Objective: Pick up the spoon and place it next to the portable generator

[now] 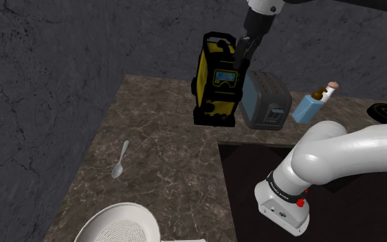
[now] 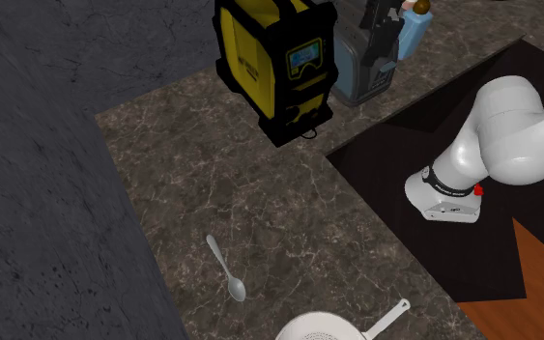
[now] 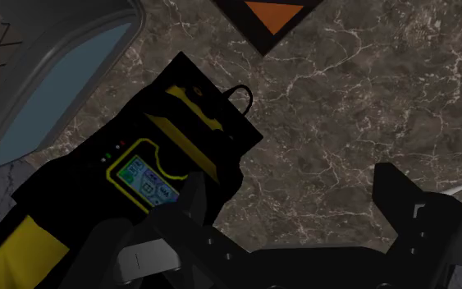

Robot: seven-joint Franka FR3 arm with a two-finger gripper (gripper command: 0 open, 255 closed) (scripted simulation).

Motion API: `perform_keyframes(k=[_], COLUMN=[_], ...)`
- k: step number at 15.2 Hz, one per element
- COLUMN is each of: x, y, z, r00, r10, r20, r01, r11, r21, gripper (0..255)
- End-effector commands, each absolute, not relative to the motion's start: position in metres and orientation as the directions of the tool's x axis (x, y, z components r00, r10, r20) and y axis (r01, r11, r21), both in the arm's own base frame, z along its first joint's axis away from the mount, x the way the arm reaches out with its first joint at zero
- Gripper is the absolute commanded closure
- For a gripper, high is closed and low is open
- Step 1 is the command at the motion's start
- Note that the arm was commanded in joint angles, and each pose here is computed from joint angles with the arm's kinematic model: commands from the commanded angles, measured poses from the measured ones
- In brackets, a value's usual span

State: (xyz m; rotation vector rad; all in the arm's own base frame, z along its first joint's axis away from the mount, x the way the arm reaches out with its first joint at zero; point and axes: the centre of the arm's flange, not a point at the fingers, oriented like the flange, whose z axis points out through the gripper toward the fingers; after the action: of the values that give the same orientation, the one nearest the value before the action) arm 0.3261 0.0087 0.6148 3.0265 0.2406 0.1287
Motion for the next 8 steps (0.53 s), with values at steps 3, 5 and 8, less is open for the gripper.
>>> perform_keyframes(k=[3,5,8], x=[0.332,0.338,0.347], y=[0.024,0.04,0.064], z=[0.596,0.576,0.548], r00=[0.99,0.994,0.998], r10=[0.122,0.083,0.024], r20=[0.072,0.067,0.058], r01=[0.116,0.078,0.021], r11=[-0.989,-0.994,-0.998], r21=[0.094,0.079,0.057], gripper=[0,0,0])
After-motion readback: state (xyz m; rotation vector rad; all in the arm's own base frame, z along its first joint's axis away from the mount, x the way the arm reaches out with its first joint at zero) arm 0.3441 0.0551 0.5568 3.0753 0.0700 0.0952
